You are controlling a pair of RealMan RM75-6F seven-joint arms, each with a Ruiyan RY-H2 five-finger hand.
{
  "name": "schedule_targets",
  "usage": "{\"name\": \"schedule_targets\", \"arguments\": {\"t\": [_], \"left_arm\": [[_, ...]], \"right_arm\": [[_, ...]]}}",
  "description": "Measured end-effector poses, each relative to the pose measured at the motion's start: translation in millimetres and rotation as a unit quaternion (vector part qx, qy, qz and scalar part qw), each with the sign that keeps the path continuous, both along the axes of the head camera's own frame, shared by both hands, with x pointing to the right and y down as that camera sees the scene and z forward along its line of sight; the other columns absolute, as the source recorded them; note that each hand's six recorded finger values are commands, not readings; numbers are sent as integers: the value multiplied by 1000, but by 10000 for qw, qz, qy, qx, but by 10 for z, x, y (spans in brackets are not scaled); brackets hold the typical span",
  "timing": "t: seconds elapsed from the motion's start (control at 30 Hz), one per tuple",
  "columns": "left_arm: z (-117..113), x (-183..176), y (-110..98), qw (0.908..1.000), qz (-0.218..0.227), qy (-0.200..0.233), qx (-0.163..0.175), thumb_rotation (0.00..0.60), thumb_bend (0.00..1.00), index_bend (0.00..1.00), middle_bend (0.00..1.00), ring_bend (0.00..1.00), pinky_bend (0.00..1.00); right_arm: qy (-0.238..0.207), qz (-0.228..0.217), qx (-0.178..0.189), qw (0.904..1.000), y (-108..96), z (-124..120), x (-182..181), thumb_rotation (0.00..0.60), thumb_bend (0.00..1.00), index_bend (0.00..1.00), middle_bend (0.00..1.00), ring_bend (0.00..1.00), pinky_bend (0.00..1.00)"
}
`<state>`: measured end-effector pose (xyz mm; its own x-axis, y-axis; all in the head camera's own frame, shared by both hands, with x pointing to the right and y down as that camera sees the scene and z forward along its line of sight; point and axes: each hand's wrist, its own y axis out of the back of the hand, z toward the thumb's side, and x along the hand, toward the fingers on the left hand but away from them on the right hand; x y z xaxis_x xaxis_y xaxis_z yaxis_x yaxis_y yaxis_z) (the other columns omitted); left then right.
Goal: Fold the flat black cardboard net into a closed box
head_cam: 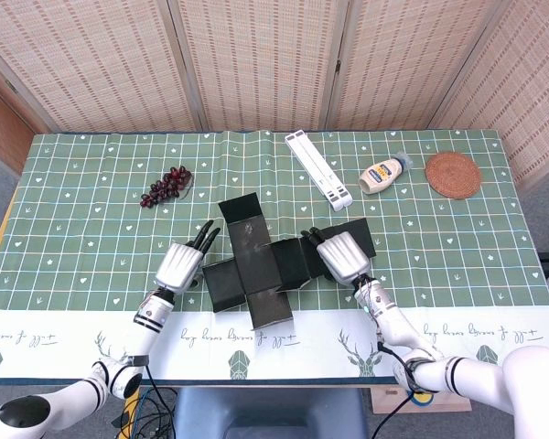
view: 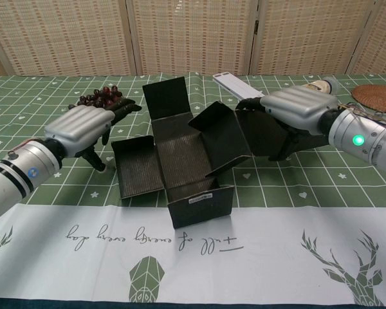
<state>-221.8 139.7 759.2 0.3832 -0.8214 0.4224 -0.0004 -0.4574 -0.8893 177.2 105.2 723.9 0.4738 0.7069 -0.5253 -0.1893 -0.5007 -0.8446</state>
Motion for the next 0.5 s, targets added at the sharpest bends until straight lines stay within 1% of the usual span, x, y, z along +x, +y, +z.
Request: {"name": "schedule_targets", "arguments": {"t": [0.13,0.23,0.37,0.5], "left_arm": [[-9,100,19,9991,-153,364,-150,600,96,0,0,503,819],[-41,170,40,9964,-268,743,-311,600,96,0,0,501,820],[-130,296,73,9885,-360,1353,-571,600,96,0,0,497,820],[-236,386,81,9823,-311,1722,-671,600,96,0,0,490,820]], "right_arm": [[-8,-24,-13,10000,7,9,-21,600,301,221,287,799,955],[-2,-58,-33,10000,12,18,-36,600,301,221,287,799,955],[36,-231,-36,9997,15,13,-76,600,301,221,287,799,955],[117,-504,45,9987,-8,-46,-117,600,301,221,287,800,955]]}}
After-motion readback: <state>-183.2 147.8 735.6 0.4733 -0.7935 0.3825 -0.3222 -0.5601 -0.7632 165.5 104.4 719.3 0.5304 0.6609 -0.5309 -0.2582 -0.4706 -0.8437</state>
